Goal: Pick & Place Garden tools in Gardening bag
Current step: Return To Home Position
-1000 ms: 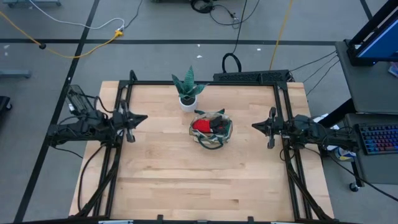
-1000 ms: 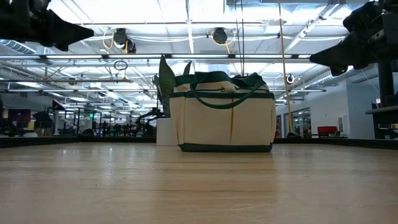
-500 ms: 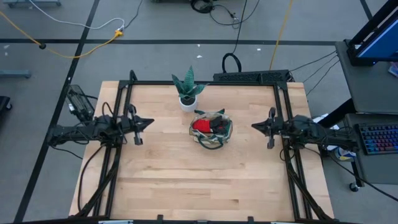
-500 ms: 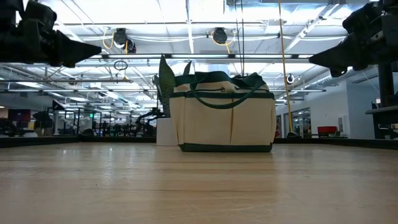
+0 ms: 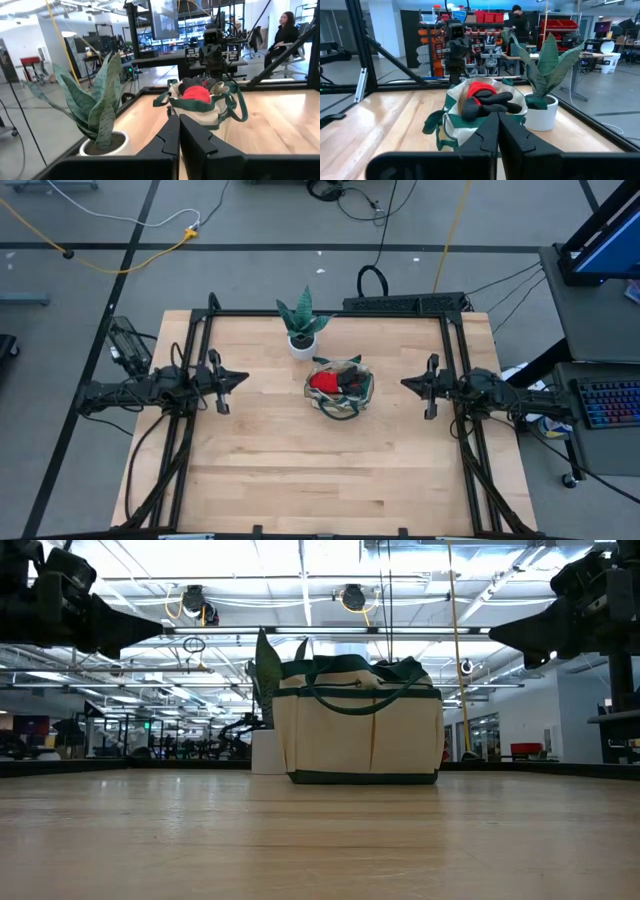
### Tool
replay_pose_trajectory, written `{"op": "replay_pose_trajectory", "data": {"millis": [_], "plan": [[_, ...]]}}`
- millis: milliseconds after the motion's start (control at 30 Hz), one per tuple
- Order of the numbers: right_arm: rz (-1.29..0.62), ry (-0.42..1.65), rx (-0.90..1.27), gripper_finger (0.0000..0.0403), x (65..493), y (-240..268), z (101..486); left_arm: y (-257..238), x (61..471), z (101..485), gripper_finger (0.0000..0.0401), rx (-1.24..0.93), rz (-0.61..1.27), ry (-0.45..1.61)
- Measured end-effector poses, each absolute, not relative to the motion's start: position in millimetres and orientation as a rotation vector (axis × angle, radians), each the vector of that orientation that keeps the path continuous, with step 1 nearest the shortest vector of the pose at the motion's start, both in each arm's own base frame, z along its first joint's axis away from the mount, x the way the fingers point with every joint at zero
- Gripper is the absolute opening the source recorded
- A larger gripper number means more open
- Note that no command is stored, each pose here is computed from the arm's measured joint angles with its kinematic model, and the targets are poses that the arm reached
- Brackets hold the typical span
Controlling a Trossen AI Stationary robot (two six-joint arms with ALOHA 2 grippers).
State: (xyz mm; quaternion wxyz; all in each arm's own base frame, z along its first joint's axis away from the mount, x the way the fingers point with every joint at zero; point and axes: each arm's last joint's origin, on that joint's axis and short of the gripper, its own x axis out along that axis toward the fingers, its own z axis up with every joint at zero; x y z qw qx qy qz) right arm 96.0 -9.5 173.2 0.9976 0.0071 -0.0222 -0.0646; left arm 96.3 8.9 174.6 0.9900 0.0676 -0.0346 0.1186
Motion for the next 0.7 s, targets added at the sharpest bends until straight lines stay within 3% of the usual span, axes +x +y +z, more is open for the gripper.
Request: {"op": "replay_pose_trajectory", "data": {"millis": [167, 467, 700], "plan": [[-0.130, -0.038, 0.016, 0.0004, 96.1, -9.5, 172.5, 8.9, 96.3, 173.0, 0.0003, 0.089, 0.235, -0.057], [-0.132, -0.041, 0.066, 0.0004, 96.1, -9.6, 172.4, 8.9, 96.3, 172.9, 0.0033, 0.093, 0.235, -0.055], [-0.133, -0.042, 0.066, 0.0004, 96.1, -9.6, 172.5, 8.9, 96.3, 172.8, 0.0035, 0.093, 0.235, -0.053]]}}
